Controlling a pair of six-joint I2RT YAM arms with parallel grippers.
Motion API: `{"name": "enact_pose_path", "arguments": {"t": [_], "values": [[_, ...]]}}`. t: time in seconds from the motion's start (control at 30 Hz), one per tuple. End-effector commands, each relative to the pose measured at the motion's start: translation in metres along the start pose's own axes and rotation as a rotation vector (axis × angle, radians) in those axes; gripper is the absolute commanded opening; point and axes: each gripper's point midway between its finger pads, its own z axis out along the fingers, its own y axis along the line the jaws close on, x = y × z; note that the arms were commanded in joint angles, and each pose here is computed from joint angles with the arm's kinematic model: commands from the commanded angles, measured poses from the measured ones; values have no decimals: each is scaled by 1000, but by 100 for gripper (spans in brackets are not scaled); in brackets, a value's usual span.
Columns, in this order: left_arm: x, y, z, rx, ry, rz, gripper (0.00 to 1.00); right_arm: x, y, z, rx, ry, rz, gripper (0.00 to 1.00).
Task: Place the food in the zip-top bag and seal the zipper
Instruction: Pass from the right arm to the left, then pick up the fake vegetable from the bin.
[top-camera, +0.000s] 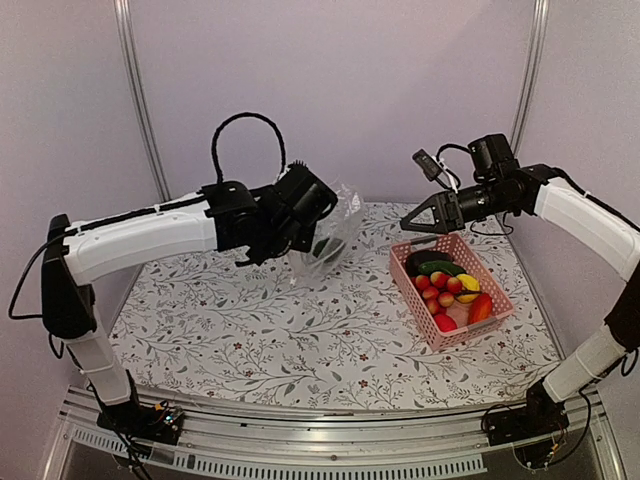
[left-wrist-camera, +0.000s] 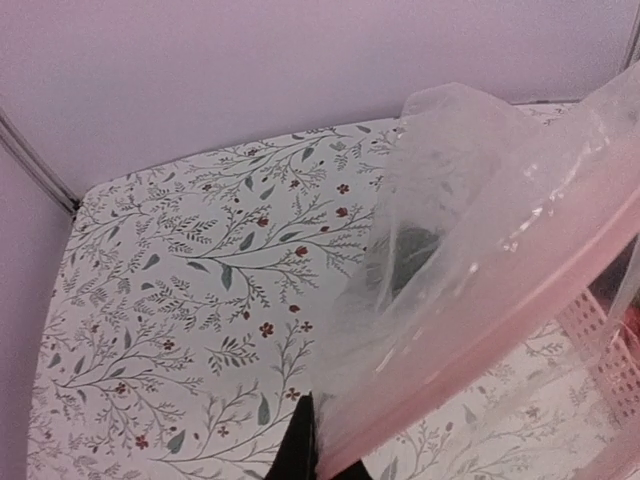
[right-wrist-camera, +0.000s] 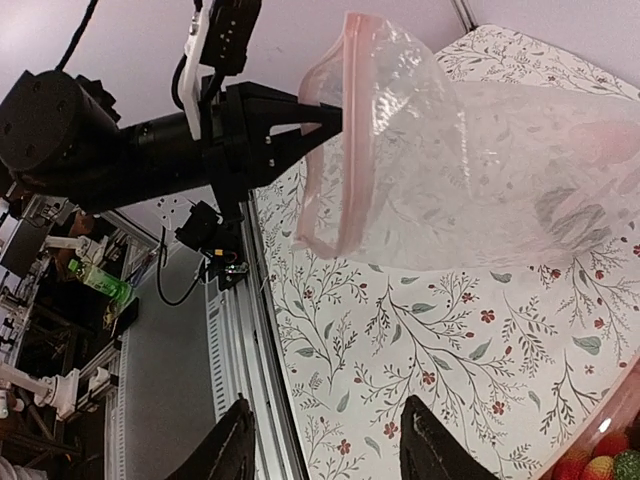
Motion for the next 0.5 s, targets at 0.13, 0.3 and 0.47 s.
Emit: {"name": "enact_pose_path", "arguments": {"t": [0.13, 0.3, 0.47], "values": [[-38, 109, -97, -26, 99, 210, 0, 24, -34, -60, 150, 17, -135, 47], [1, 41, -61, 206, 156, 256, 0, 62, -87, -78, 325, 142, -144, 48], [-6, -5, -36, 274, 144, 304, 0, 93, -123, -90, 455, 225, -110, 45]]}}
